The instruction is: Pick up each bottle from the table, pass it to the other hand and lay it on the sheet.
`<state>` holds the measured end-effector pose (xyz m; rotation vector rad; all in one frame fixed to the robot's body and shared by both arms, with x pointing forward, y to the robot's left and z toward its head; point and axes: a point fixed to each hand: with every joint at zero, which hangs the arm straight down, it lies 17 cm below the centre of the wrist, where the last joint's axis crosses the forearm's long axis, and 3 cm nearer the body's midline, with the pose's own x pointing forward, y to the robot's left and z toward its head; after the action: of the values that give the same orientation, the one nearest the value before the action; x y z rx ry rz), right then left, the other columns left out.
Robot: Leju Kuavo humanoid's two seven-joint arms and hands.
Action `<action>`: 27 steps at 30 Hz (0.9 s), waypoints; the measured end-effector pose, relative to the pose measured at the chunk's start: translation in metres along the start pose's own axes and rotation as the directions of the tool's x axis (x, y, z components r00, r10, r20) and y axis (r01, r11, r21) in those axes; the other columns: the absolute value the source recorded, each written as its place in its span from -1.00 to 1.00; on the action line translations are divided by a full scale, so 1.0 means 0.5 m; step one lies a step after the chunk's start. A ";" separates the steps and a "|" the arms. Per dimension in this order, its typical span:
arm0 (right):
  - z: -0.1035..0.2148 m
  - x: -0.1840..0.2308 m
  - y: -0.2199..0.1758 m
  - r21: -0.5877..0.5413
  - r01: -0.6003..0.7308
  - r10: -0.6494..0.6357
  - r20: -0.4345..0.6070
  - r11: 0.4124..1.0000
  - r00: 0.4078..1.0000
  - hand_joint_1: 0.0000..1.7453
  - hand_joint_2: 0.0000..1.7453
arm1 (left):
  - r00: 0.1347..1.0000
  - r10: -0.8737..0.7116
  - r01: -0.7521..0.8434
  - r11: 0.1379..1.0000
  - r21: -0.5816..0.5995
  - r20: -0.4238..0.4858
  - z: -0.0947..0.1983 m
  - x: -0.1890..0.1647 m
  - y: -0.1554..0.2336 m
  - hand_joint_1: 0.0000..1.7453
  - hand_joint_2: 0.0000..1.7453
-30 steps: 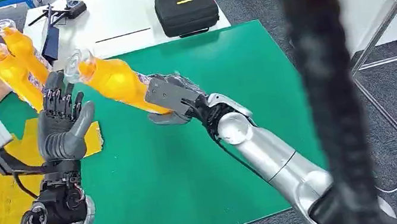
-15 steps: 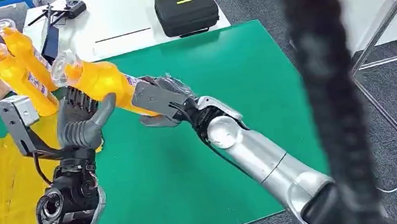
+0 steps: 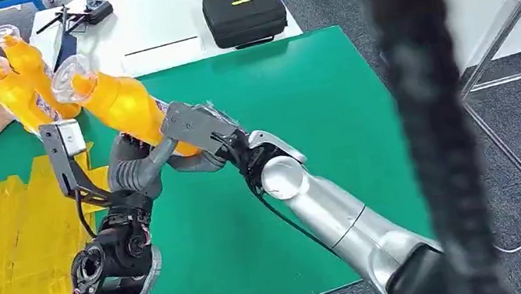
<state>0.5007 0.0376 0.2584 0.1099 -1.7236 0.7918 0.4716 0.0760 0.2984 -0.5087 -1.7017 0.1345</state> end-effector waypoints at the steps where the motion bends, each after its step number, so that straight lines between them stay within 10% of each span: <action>1: 0.001 0.001 0.000 -0.003 0.012 -0.012 -0.003 1.000 1.000 1.00 1.00 | 1.000 -0.003 0.003 1.000 -0.001 0.000 0.001 -0.002 -0.002 -1.00 1.00; 8: 0.010 -0.004 0.014 -0.008 0.089 -0.090 -0.027 0.996 0.996 1.00 1.00 | 0.999 -0.020 0.020 1.000 -0.001 0.025 0.005 -0.002 -0.023 -1.00 1.00; 11: 0.012 -0.009 0.018 -0.010 0.120 -0.120 -0.045 0.993 0.992 1.00 1.00 | 0.999 0.000 -0.001 1.000 0.010 0.040 0.001 0.004 -0.024 -0.24 1.00; 17: 0.014 -0.011 0.033 -0.001 0.146 -0.146 -0.056 0.989 0.988 1.00 1.00 | 0.995 0.007 -0.011 0.999 0.045 0.095 -0.002 0.016 -0.012 -1.00 1.00; 27: 0.029 -0.032 0.104 0.071 0.078 -0.072 -0.077 0.994 0.994 1.00 1.00 | 0.992 -0.015 0.005 0.996 0.088 0.121 0.009 0.012 0.010 -1.00 1.00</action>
<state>0.4698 0.0641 0.2198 0.1918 -1.6111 0.7944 0.4680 0.0837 0.3012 -0.4336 -1.8087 0.2363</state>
